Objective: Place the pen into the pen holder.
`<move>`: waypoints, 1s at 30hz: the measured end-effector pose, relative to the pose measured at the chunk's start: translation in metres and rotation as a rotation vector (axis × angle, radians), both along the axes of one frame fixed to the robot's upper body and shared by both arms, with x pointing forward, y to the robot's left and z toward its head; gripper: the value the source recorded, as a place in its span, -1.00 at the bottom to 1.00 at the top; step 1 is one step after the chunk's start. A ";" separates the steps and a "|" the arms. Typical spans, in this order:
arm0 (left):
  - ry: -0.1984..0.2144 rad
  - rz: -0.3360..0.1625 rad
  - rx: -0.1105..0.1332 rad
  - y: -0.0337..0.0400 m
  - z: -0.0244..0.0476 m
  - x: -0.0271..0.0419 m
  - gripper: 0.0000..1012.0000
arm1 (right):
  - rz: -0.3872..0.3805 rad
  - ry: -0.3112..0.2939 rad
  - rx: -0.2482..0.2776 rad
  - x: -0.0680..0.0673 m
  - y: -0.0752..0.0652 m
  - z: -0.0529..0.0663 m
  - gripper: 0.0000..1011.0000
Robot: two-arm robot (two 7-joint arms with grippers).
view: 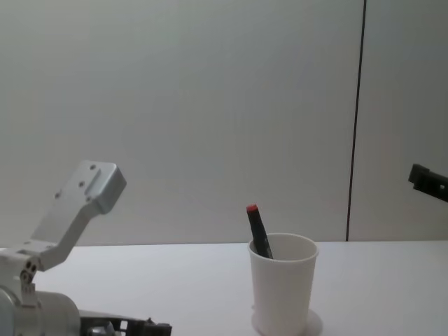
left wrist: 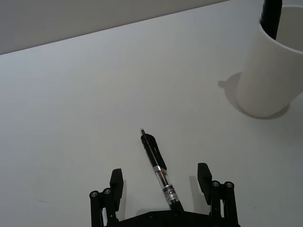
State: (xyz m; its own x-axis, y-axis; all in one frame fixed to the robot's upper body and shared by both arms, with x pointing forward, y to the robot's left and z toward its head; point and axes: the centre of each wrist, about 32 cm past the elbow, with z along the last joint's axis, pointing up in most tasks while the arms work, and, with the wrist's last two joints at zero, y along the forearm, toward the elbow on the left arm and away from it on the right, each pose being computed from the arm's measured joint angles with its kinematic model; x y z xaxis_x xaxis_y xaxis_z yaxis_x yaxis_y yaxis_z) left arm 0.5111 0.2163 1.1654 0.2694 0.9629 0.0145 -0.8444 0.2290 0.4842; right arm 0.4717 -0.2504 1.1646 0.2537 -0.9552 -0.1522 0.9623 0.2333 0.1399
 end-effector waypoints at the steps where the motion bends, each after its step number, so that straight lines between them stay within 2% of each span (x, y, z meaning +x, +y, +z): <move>1: 0.005 -0.001 0.004 -0.0003 -0.0011 0.0005 0.98 | 0.000 0.000 0.000 0.000 0.000 0.000 0.98; 12: 0.031 -0.007 0.026 -0.0024 -0.0054 0.0042 0.97 | 0.000 0.000 0.000 0.000 0.000 0.000 0.98; 16: 0.041 -0.009 0.031 -0.0030 -0.0064 0.0058 0.88 | 0.000 0.000 0.000 0.000 0.000 0.000 0.98; 30: 0.077 -0.011 0.053 -0.0047 -0.0081 0.0098 0.06 | 0.000 0.000 0.000 0.000 0.000 0.000 0.98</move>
State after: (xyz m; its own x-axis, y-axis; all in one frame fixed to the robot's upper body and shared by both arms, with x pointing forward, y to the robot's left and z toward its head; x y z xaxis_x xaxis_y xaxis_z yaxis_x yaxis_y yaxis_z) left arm 0.5209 0.2116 1.1573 0.2822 0.9583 0.0440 -0.8016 0.2104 0.5597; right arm 0.4717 -0.2504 1.1646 0.2537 -0.9552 -0.1522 0.9623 0.2333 0.1398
